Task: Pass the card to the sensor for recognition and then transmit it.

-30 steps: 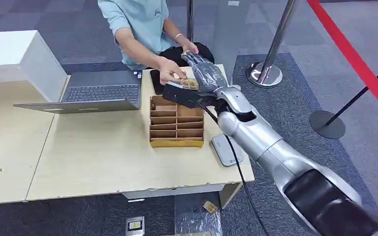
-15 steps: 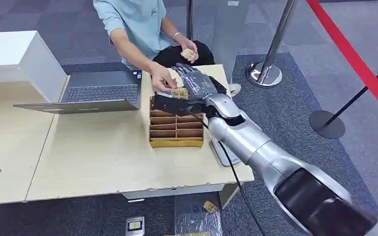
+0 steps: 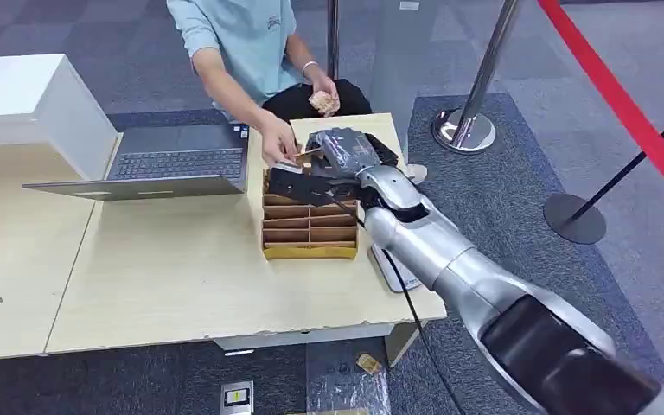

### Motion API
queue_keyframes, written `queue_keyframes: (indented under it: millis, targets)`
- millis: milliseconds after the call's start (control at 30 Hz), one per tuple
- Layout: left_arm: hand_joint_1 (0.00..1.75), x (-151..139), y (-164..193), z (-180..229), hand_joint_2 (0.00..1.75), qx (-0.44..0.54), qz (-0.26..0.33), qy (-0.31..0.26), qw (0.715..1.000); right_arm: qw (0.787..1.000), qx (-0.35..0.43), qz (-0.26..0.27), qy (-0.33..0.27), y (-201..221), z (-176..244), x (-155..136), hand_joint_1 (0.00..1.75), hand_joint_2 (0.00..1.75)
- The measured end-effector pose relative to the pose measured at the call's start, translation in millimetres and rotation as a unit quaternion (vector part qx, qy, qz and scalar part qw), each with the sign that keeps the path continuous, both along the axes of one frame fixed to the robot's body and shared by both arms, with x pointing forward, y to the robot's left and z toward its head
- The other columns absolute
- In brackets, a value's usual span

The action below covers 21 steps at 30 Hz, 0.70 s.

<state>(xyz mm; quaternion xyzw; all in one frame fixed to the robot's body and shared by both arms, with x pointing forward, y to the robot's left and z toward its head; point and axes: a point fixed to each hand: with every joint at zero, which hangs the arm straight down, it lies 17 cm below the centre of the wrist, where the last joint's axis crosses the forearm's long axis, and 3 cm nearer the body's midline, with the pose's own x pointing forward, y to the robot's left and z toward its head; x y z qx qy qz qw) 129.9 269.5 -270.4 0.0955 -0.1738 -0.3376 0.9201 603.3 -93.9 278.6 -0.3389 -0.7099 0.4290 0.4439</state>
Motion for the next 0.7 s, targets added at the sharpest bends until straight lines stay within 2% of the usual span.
queue_keyframes:
  millis: [700]
  targets:
    - [0.00, -2, -1, 0, 1.75, 0.002, -0.002, -0.002, 1.000, 0.999, 0.012, -0.022, -0.033, -19, 19, 3, 1.75, 1.75]
